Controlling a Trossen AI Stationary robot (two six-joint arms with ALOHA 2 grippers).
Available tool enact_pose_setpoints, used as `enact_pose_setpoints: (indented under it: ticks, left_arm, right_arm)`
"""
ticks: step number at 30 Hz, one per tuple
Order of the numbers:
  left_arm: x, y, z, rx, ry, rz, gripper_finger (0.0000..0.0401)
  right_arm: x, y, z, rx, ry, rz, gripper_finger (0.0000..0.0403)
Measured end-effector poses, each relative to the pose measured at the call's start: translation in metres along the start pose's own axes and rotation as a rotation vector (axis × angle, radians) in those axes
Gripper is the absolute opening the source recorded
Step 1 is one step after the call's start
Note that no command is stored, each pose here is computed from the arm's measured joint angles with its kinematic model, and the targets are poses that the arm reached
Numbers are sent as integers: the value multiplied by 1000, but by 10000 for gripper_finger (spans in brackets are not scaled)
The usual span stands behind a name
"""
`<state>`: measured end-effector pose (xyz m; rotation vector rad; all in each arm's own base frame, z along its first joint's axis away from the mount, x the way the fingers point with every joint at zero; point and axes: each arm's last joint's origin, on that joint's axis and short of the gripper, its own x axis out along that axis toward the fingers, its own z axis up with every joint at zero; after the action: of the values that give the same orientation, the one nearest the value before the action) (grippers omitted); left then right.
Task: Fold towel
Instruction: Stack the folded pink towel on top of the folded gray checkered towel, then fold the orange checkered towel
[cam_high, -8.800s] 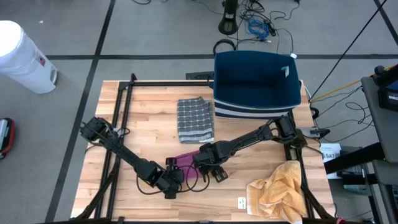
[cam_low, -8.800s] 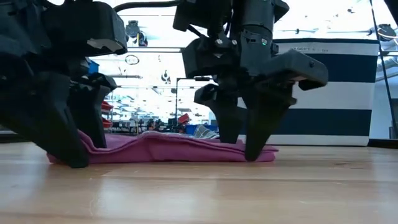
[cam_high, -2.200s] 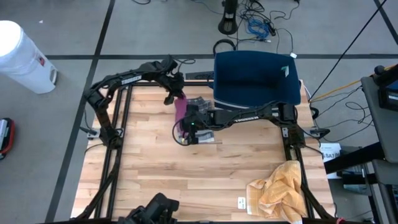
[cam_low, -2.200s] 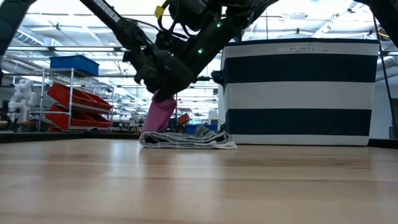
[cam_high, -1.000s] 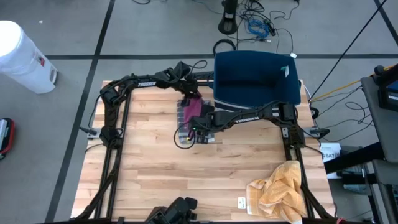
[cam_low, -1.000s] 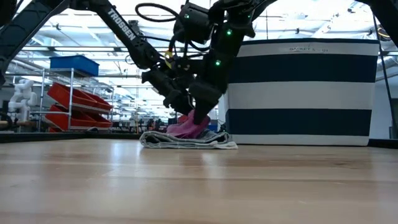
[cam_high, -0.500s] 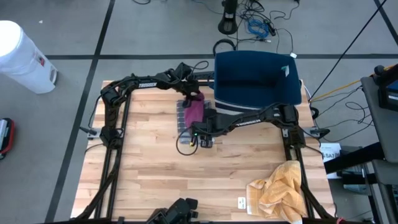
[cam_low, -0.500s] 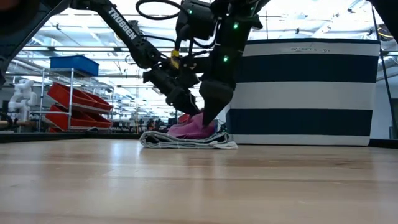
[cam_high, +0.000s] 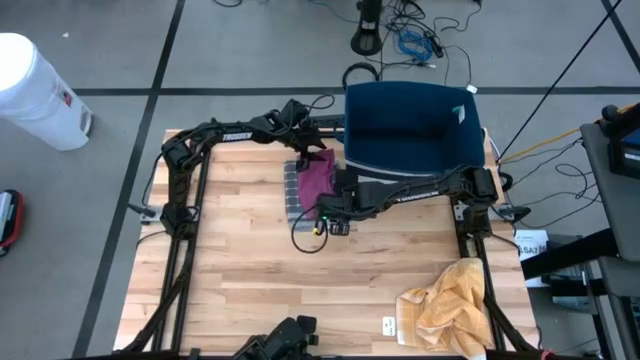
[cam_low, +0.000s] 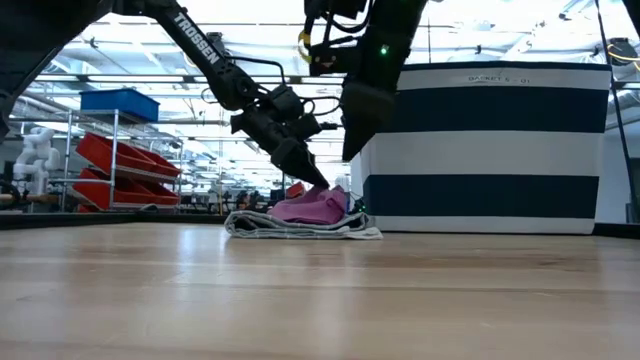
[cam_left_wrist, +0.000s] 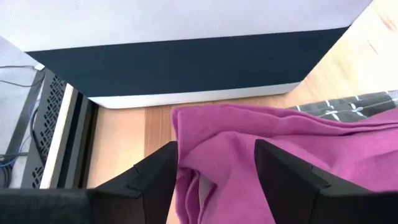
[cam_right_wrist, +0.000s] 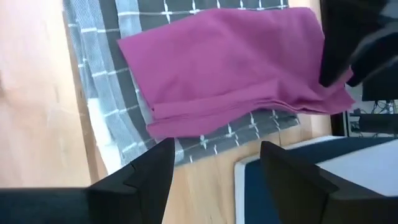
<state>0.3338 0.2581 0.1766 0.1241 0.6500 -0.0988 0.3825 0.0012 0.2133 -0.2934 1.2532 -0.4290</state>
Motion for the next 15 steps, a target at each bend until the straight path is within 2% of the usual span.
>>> enact_pose_setpoints:
  ticks: [4, 10, 15]
  left_arm:
    - [-4, 2, 6, -12, -31, 26, 218]
    - [-18, 4, 19, -11, -87, 51, 218]
    - [-30, -2, 26, -56, -117, -18, 218]
  right_arm:
    - [-2, 8, 2, -31, -21, 68, 224]
    - [1, 20, 17, -48, -162, 124, 224]
    - [26, 27, 21, -79, -144, 115, 224]
